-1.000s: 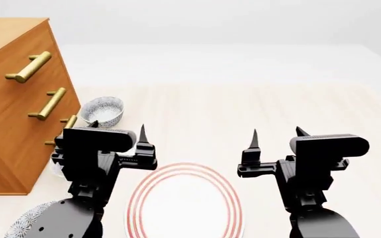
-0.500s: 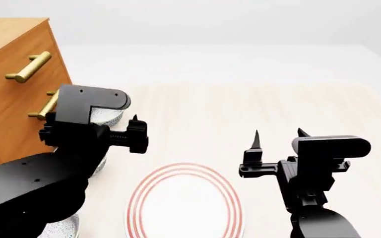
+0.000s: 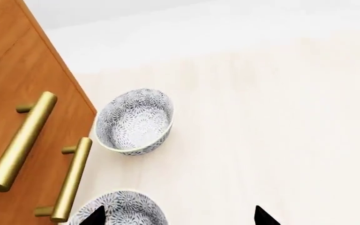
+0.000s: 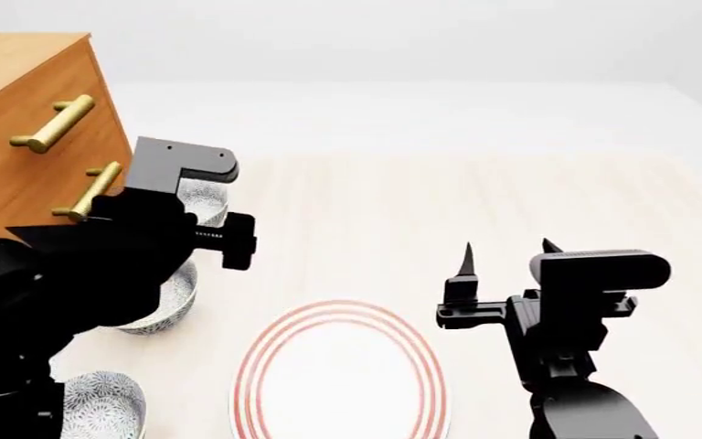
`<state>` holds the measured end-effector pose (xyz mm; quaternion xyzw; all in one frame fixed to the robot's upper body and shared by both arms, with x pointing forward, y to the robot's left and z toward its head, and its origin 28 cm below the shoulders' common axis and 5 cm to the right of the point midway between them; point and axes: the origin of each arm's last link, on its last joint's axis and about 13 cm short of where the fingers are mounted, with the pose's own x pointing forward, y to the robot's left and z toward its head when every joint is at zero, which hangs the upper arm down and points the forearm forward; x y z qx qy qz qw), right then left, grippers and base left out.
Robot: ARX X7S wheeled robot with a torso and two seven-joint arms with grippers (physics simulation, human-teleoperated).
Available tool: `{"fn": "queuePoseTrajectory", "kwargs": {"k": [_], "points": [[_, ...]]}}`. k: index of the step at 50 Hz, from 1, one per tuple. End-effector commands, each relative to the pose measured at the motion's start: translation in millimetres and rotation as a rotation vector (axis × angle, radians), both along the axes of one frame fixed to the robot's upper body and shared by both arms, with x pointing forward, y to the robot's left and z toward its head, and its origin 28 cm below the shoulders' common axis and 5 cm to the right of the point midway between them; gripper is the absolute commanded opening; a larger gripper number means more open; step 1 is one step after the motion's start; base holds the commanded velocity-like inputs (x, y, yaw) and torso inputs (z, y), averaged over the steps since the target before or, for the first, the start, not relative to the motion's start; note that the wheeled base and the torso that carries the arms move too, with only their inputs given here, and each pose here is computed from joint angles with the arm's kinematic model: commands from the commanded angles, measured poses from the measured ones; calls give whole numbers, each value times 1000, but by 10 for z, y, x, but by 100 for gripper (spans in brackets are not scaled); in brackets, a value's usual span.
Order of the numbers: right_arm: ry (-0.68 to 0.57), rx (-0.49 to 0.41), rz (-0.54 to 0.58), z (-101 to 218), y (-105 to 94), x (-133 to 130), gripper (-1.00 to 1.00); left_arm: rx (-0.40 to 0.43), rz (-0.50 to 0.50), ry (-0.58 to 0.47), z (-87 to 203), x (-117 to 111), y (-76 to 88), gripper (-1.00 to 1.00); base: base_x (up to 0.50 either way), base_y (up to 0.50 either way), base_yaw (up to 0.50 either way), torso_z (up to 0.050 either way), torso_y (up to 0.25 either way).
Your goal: Put the bowl in the middle on the plate.
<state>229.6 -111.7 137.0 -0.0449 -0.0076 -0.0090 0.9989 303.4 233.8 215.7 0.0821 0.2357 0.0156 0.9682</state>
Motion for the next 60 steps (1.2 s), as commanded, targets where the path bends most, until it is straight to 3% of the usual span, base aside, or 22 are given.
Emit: {"fn": "queuePoseTrajectory", "kwargs": {"k": [1,16,38,60], "points": [[6,-2,1,-15,5,17,100,-5,36,95,-129,56,62,100,0,0,0,0,0],[10,-3,0,-20,1,26,100,-8,62,131,-296,186,101,100,0,0,0,0,0],[12,-3,-2,-22,0,33,100,19,78,236,-767,338,100,100,0,0,0,0,0],[17,-7,-3,-37,2,47,100,48,101,276,-999,445,129,100,0,0,0,0,0]]}}
